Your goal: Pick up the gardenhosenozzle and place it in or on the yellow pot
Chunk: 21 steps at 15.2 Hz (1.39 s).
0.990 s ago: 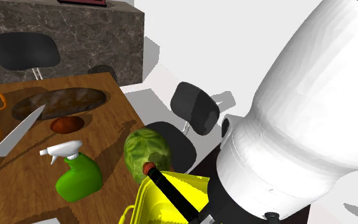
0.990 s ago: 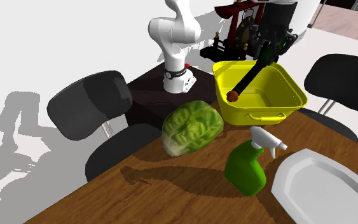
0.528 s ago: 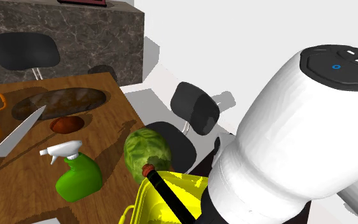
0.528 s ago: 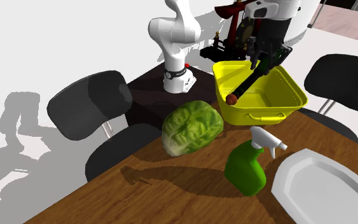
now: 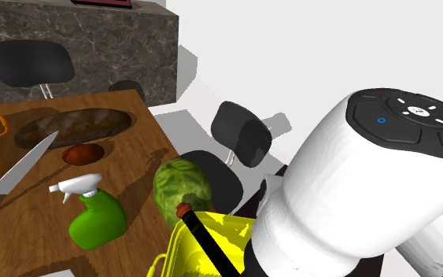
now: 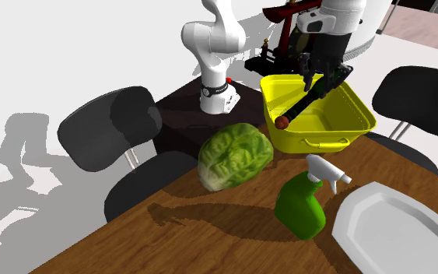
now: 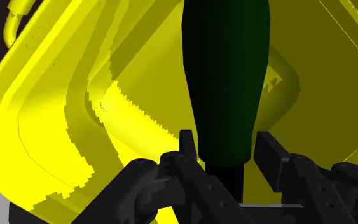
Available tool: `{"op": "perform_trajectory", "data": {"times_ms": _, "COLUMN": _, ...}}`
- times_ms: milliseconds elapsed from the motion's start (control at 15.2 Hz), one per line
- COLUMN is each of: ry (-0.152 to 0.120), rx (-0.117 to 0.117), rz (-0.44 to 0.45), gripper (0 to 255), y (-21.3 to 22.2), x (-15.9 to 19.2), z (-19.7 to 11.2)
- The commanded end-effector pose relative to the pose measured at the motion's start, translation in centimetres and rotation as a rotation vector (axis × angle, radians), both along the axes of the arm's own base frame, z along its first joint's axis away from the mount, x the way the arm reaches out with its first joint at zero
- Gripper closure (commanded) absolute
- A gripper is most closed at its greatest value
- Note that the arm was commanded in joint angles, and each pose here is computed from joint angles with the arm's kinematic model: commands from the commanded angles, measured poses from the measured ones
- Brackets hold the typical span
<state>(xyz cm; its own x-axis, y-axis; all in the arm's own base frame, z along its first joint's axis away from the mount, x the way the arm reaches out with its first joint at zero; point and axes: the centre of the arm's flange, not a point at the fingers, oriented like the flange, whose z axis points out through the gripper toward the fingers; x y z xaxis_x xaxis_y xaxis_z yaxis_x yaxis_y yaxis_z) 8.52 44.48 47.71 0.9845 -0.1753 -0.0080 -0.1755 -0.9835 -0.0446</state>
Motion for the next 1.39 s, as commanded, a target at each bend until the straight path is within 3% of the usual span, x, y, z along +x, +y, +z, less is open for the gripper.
{"op": "perform_trajectory", "data": {"times_ms": 0, "ry": 0.000, "rx": 0.001, "rz": 0.000, "gripper": 255, "y": 0.0, "x": 0.0, "z": 0.0}}
{"op": "perform_trajectory", "data": {"times_ms": 132, "ry": 0.000, "rx": 0.001, "rz": 0.000, "gripper": 255, "y": 0.0, "x": 0.0, "z": 0.0}}
{"op": "perform_trajectory", "data": {"times_ms": 198, "ry": 0.000, "rx": 0.001, "rz": 0.000, "gripper": 0, "y": 0.0, "x": 0.0, "z": 0.0}}
{"op": "perform_trajectory", "data": {"times_ms": 528, "ry": 0.000, "rx": 0.001, "rz": 0.000, "gripper": 0, "y": 0.0, "x": 0.0, "z": 0.0}}
{"op": "perform_trajectory", "data": {"times_ms": 792, "ry": 0.000, "rx": 0.001, "rz": 0.000, "gripper": 0, "y": -0.2, "x": 0.0, "z": 5.0}}
{"op": "perform_trajectory", "data": {"times_ms": 1320, "ry": 0.000, "rx": 0.001, "rz": 0.000, "gripper": 0, "y": -0.2, "x": 0.0, "z": 5.0}}
